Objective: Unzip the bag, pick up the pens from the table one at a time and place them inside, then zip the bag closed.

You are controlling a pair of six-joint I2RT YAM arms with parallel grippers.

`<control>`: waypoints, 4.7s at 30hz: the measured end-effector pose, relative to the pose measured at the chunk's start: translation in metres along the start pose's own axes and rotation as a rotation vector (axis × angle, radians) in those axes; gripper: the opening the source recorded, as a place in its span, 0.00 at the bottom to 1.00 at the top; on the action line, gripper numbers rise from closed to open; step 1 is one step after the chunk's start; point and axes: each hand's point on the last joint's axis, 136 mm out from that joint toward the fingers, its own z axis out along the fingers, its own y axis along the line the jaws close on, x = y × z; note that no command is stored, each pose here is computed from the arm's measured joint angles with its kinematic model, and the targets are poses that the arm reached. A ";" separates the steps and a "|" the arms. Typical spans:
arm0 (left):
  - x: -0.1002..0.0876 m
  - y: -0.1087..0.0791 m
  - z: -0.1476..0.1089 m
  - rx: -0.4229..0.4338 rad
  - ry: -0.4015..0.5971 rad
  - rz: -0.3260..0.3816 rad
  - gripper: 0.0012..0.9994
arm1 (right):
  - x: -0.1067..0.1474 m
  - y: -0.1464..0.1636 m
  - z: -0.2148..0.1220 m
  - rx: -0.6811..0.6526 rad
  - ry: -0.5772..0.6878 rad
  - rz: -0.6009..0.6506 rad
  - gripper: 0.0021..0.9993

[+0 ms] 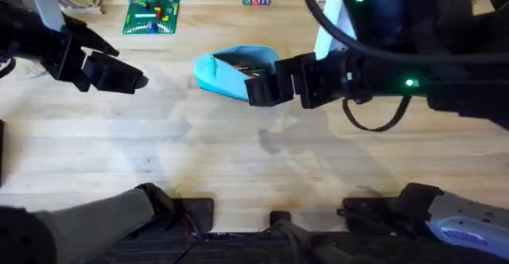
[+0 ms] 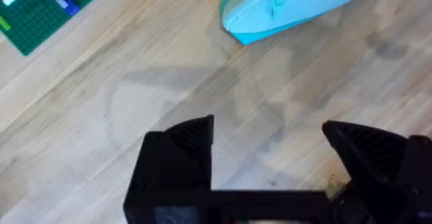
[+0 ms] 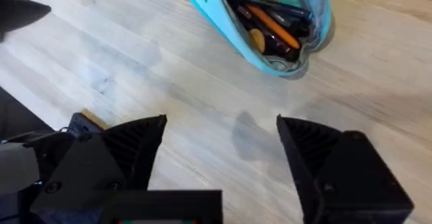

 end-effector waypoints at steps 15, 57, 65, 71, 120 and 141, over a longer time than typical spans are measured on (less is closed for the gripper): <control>-0.001 0.039 0.006 0.022 -0.188 0.115 0.99 | -0.017 0.027 0.010 -0.018 0.007 -0.016 1.00; -0.002 0.051 0.010 0.014 -0.217 0.129 0.99 | -0.033 0.059 0.069 0.162 -0.056 0.108 1.00; -0.002 0.051 0.010 0.014 -0.217 0.129 0.99 | -0.031 0.067 0.079 0.196 -0.099 0.115 1.00; -0.002 0.051 0.010 0.014 -0.218 0.129 0.99 | -0.029 0.066 0.094 0.211 -0.099 0.116 1.00; -0.002 0.051 0.010 0.014 -0.218 0.129 0.99 | -0.046 0.076 0.160 0.210 -0.203 0.050 1.00; -0.002 0.051 0.010 0.014 -0.218 0.129 0.99 | -0.051 0.076 0.178 0.208 -0.234 0.050 1.00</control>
